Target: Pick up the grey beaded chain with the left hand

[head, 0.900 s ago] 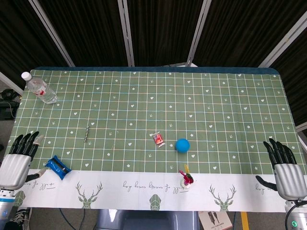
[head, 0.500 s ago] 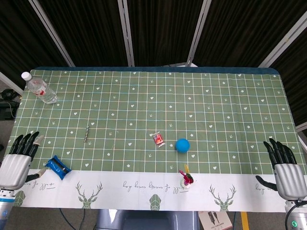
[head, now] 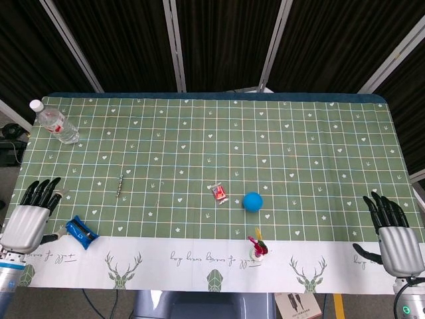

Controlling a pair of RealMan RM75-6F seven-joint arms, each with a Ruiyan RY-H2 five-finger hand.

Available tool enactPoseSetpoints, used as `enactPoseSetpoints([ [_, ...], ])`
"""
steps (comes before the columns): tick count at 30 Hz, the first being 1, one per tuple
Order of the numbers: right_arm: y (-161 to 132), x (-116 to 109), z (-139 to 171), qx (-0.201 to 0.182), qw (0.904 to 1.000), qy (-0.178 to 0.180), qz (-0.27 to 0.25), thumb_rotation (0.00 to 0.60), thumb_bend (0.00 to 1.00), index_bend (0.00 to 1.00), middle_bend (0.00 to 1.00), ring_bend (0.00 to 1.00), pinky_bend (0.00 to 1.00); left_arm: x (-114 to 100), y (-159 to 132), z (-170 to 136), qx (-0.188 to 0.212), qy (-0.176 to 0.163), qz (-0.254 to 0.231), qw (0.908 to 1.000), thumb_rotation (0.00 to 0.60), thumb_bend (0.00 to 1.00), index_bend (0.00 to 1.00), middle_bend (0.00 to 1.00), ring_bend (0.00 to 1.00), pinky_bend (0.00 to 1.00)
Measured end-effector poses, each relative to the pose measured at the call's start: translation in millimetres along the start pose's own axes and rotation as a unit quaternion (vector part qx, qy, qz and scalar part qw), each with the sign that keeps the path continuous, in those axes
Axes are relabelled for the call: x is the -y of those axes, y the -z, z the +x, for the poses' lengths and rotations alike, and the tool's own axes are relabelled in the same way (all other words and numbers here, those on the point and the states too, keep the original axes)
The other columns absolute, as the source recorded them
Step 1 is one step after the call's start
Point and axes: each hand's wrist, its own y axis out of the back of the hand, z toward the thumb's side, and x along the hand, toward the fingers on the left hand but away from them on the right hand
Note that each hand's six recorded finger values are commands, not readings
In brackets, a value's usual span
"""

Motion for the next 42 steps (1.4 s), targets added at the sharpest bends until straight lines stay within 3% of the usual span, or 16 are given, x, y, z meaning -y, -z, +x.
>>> enactPoseSetpoints([
  [7, 1, -1, 1, 0.0, 1.0, 0.001, 0.0, 0.6, 0.01, 0.06, 0.0, 0.0, 0.09, 4, 1, 40, 0.038, -0.005, 0.07, 0.9968, 0.6, 0.11, 0.19, 0.0, 0.0, 0.0],
  [14, 1, 0, 1, 0.002, 1.0, -0.001, -0.004, 0.6, 0.0, 0.06, 0.0, 0.0, 0.09, 27, -2, 87, 0.067, 0.013, 0.13, 0.9891, 0.6, 0.12, 0.2, 0.0, 0.0, 0.0],
  [19, 2, 0, 1, 0.005, 0.9999, -0.004, -0.008, 0.6, 0.01, 0.06, 0.0, 0.0, 0.09, 42, -12, 109, 0.071, 0.023, 0.134, 0.9881, 0.6, 0.12, 0.21, 0.0, 0.0, 0.0],
  [27, 4, 0, 1, 0.009, 0.9998, -0.008, -0.015, 0.6, 0.01, 0.06, 0.0, 0.0, 0.09, 62, -27, 135, 0.078, 0.046, 0.146, 0.9852, 0.6, 0.13, 0.3, 0.0, 0.0, 0.0],
  [42, 5, 0, 0, 0.014, 0.9996, -0.012, -0.022, 0.6, 0.0, 0.06, 0.0, 0.0, 0.09, 81, -55, 165, 0.089, 0.054, 0.152, 0.9829, 0.6, 0.13, 0.26, 0.0, 0.0, 0.0],
])
